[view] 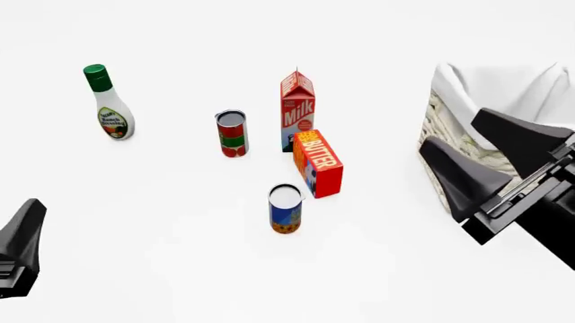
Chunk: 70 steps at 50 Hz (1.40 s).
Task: Pick the alphabet soup and place it in the basket.
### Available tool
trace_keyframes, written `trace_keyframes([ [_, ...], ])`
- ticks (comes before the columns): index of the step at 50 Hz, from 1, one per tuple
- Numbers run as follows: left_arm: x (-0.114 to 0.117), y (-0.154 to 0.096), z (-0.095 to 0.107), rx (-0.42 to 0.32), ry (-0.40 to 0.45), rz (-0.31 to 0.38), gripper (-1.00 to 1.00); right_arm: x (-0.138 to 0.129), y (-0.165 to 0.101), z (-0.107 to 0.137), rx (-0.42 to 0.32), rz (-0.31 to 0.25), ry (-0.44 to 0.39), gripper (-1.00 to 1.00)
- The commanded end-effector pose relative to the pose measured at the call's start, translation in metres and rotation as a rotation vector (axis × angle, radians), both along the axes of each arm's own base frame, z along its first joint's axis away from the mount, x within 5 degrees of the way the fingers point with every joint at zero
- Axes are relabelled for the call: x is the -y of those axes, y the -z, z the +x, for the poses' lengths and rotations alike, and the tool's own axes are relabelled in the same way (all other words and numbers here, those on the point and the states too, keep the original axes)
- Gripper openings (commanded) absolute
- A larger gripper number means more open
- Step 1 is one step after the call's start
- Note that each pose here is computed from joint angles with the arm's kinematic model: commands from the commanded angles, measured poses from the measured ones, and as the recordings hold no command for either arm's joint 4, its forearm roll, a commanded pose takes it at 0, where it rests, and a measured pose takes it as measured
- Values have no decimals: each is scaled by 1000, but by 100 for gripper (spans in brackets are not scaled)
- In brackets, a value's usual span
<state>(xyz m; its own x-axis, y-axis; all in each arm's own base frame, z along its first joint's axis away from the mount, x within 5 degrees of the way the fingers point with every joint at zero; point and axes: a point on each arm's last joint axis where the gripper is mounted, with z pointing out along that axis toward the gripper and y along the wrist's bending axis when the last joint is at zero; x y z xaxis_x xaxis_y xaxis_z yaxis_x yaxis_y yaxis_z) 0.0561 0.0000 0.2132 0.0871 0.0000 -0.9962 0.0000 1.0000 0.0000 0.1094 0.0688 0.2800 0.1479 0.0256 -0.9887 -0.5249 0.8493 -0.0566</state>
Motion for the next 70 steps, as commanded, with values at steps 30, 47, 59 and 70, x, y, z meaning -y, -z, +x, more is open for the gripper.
trace_keyframes([
  [30,0,0,0,0,0,0,100,-49,5,39,-28,-36,-109,100],
  [47,0,0,0,0,0,0,100,-69,11,48,-46,-46,-159,100],
  [59,0,0,0,0,0,0,100,-84,20,52,-65,-59,-196,100],
  [70,0,0,0,0,0,0,100,-98,35,60,-91,-88,-217,100],
])
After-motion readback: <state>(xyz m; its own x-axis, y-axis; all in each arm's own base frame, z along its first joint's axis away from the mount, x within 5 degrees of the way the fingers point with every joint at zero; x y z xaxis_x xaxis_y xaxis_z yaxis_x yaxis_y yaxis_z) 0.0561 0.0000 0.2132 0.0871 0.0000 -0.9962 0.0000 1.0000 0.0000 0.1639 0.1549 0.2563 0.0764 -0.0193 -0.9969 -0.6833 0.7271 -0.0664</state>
